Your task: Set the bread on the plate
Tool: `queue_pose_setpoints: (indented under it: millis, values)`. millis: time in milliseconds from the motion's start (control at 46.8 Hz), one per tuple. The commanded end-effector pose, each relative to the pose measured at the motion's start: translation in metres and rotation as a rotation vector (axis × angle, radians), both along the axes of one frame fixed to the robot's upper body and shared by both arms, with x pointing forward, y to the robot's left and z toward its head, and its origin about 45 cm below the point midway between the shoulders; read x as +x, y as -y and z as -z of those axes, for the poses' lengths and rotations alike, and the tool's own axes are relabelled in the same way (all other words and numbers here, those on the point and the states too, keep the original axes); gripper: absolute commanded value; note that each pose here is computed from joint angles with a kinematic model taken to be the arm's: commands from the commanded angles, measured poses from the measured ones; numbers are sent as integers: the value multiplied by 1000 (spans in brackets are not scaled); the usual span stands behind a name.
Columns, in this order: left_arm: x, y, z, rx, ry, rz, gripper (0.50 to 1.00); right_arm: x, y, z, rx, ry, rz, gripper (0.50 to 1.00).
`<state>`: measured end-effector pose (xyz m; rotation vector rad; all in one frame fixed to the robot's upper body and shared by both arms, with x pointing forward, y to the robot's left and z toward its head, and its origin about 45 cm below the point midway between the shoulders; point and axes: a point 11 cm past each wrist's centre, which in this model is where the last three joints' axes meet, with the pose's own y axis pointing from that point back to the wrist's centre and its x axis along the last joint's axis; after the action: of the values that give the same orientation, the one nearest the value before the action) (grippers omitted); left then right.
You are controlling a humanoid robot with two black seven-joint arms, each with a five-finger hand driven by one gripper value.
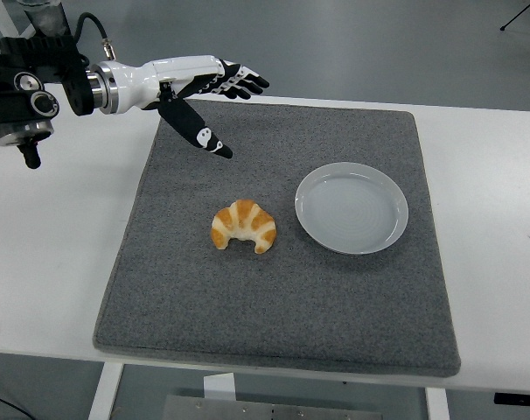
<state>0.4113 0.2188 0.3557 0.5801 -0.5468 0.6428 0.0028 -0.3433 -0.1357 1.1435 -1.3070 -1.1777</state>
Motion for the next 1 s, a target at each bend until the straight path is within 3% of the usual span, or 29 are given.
queue_pose_setpoints:
  millis: [0,299,662,983]
  values:
    - [-3,1,5,18,0,17,984,0,0,0,0,0,0,952]
    - [-18,-3,45,50,-37,30,984,1,0,0,0,2,0,954]
    - [-45,4,108,19,32,88,977,1,0,0,0,2,0,952]
    - [-49,7,142,-20,85,80,975,0,0,0,-1,0,0,952]
